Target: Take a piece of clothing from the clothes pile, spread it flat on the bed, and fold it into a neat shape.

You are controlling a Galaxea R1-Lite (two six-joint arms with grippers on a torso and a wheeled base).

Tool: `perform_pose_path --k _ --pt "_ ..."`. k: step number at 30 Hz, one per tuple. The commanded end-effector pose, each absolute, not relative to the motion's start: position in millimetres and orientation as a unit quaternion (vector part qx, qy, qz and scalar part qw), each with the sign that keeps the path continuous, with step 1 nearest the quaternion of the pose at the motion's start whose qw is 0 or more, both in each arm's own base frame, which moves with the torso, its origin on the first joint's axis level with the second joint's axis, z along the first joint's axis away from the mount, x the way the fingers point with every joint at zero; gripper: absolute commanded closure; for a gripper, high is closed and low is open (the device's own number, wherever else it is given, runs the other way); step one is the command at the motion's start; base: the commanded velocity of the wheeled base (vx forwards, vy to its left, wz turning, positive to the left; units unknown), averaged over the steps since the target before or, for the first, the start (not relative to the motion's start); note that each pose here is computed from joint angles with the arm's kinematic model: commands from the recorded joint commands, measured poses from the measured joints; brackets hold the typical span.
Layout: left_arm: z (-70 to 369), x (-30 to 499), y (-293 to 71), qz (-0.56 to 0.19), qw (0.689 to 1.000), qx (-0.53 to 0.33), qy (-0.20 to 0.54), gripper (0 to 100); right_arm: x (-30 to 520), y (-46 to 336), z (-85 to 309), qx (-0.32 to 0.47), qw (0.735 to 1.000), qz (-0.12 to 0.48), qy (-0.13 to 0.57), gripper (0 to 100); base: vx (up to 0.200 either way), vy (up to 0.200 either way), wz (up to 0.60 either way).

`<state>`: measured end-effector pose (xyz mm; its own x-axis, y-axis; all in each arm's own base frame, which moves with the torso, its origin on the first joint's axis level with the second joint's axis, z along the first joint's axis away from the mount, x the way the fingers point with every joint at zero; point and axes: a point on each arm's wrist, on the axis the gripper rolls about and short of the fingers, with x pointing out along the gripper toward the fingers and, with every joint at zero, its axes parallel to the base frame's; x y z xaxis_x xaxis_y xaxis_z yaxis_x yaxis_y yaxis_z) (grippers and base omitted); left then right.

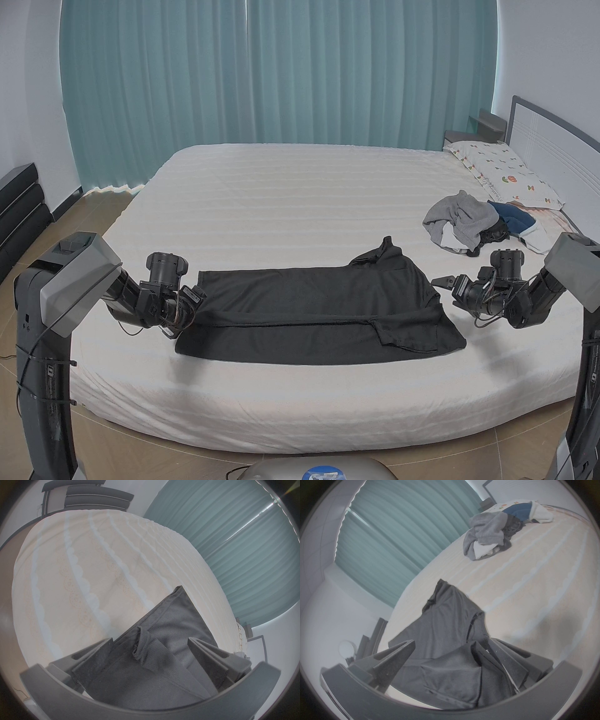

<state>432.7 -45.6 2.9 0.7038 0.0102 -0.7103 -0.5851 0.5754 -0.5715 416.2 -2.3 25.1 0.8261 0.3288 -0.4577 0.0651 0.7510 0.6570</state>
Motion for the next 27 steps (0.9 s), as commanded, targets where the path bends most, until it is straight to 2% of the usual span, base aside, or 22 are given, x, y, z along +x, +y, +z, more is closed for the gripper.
perform_pose_path --k 1,7,13,17,27 --pt "43.0 414.3 -24.3 0.176 0.817 -0.45 0.316 0 376.5 15.8 59.8 0.39 0.871 0.076 0.29 0 0.0 0.0 0.0" --pt "61.3 376.3 -23.1 0.158 0.799 -0.473 0.337 0 337.5 36.3 37.6 0.418 0.84 0.019 0.346 0 0.0 0.0 0.0" --pt "60.0 349.2 -32.1 0.14 0.761 -0.508 0.378 0 343.0 30.1 16.1 0.441 0.827 -0.012 0.35 0 0.0 0.0 0.0" --pt "49.7 342.9 -33.4 0.145 0.754 -0.502 0.398 0 343.8 29.6 10.9 0.469 0.819 -0.01 0.33 0 0.0 0.0 0.0" --pt "51.8 339.7 -32.4 0.11 0.741 -0.524 0.406 0 331.0 29.9 11.3 0.471 0.82 -0.003 0.326 0 0.02 0.0 0.0"
